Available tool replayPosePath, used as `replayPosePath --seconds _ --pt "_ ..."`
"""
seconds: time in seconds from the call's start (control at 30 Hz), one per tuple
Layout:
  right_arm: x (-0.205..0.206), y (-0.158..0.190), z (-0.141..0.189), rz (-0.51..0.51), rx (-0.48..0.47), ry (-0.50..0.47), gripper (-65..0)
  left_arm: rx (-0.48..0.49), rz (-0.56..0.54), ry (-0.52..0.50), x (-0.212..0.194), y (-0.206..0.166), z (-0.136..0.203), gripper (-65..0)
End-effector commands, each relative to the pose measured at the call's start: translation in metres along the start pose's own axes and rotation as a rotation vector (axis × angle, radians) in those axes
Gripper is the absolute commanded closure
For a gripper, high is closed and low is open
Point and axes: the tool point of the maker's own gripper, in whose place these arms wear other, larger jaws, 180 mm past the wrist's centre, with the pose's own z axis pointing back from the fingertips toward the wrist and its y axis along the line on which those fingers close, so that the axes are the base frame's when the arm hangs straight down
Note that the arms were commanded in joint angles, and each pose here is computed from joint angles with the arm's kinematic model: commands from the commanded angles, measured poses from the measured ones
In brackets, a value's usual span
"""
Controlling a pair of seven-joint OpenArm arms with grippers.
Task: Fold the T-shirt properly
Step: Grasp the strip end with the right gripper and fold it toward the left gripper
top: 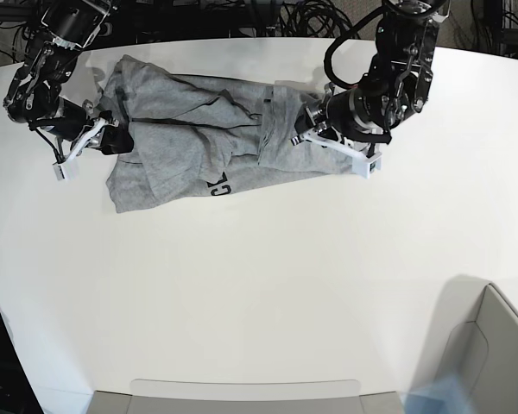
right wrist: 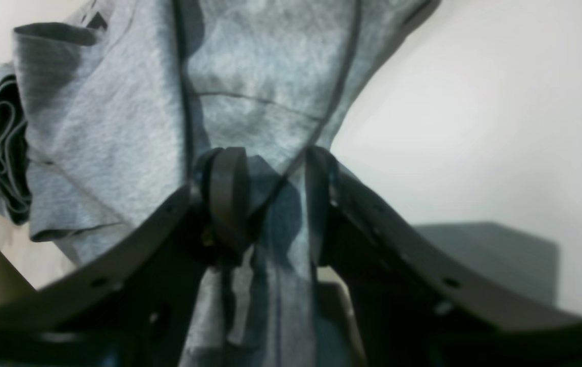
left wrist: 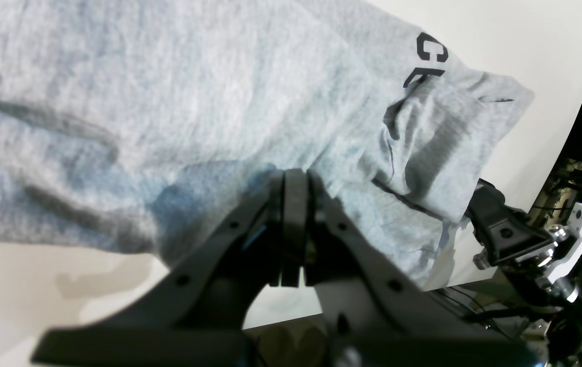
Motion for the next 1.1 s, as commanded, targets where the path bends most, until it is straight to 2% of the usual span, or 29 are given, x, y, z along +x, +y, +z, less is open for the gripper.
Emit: replayPosePath --seconds 0.0,0.17,0.37,0.43,0.5,0.53,0.63,0.73,0.83,0.97,1.07 --pt "-0.062 -0.007 -0.004 0.022 -0.055 0.276 -20.7 -0.013 0.037 0.035 -0.004 -0.004 0.002 0.0" --pt "-0.081 0.016 -0.024 0.077 -0.021 0.373 -20.7 0.004 0.048 0.047 -0.005 0.001 -0.002 0.0" --pt "-0.077 0.020 -0.037 0.115 -0.060 0.414 -19.4 0.004 0.050 0.047 -0.005 0.002 -0.002 0.0" --pt "-0.073 0.018 -0.038 0.127 -0.080 0.422 -13.6 0.004 0.050 0.047 -0.005 0.002 -0.002 0.0" --pt "-0.063 0.014 -0.039 0.148 -0.107 0.423 -2.1 0.004 0.050 0.046 -0.005 0.001 -0.002 0.0" --pt "-0.059 0.012 -0.038 0.153 -0.121 0.423 0.0 0.004 0.050 0.046 -0.005 0.001 -0.002 0.0" --pt "-0.039 0.002 -0.033 0.148 -0.160 0.386 0.0 0.002 0.050 0.045 -0.005 0.001 -0.002 0.0" --pt "-0.017 -0.008 -0.026 0.109 -0.179 0.312 0.0 0.004 0.053 0.045 -0.005 0.001 -0.001 0.0" --pt "0.012 -0.028 -0.008 0.072 -0.240 0.231 0.0 0.003 0.054 0.046 -0.006 0.001 -0.001 0.0" --pt "0.047 -0.047 0.013 0.100 -0.302 0.167 0.0 -0.003 0.055 0.049 -0.006 0.000 -0.001 0.0" --pt "0.077 -0.058 0.027 0.132 -0.337 0.070 0.0 -0.004 0.054 0.048 -0.006 -0.001 -0.001 0.0"
